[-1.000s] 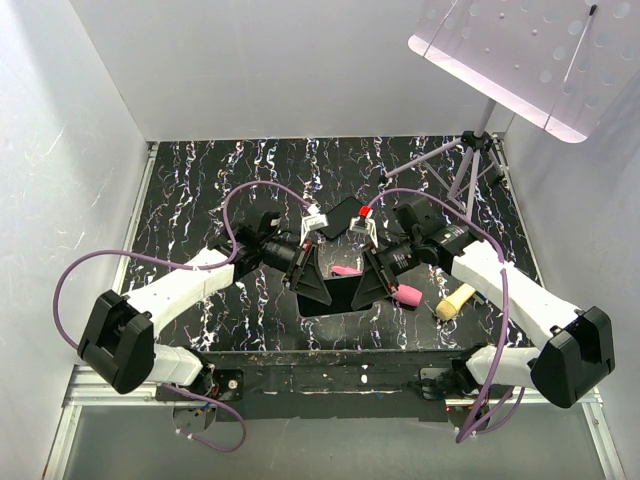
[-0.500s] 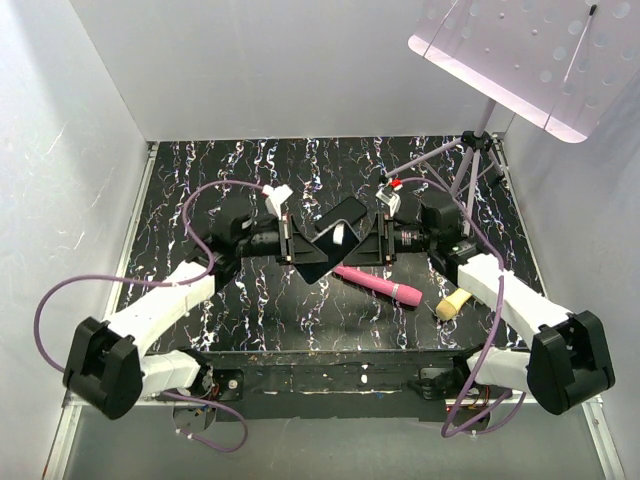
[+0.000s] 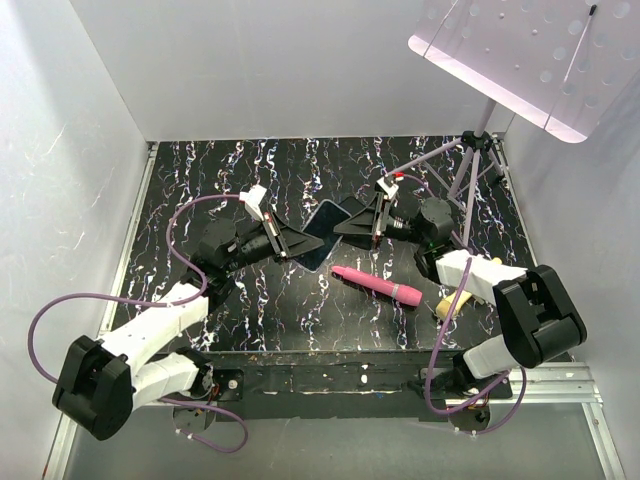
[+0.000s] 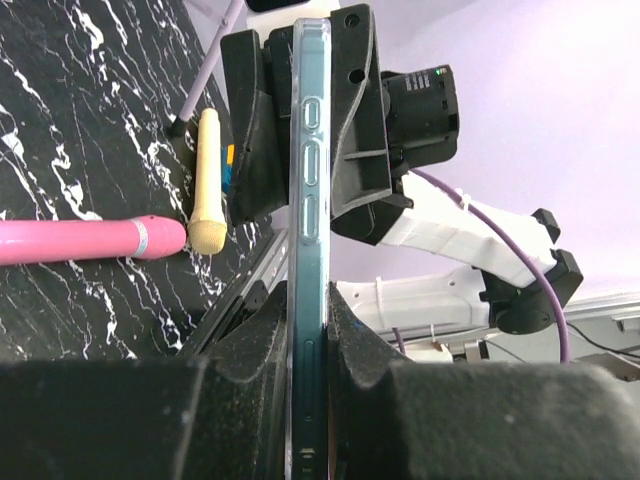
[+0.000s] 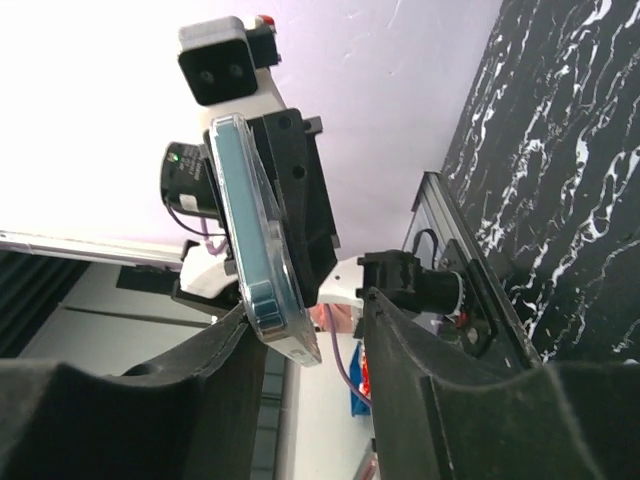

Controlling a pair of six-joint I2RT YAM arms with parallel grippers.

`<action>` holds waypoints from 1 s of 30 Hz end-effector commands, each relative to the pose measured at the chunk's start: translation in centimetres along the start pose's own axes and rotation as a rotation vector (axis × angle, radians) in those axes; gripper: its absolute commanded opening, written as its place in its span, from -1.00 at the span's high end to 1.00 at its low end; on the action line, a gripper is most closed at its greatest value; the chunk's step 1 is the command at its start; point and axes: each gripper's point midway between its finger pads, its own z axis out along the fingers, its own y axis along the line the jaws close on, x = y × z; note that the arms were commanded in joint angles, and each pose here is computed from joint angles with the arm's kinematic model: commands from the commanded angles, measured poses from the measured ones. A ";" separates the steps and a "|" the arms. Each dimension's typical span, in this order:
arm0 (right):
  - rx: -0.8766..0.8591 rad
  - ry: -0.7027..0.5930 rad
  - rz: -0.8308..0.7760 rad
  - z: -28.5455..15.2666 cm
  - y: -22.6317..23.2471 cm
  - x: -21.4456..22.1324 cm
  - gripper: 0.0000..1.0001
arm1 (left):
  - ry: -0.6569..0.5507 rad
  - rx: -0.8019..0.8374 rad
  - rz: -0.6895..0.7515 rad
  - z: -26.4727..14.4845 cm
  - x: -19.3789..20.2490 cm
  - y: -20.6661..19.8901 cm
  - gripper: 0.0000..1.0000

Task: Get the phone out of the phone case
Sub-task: Adjust the phone.

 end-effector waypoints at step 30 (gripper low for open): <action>-0.183 0.016 -0.210 -0.1 7.1 -3.7 0.97 | 0.165 0.124 0.159 -4.9 0.4 -2.5 0.23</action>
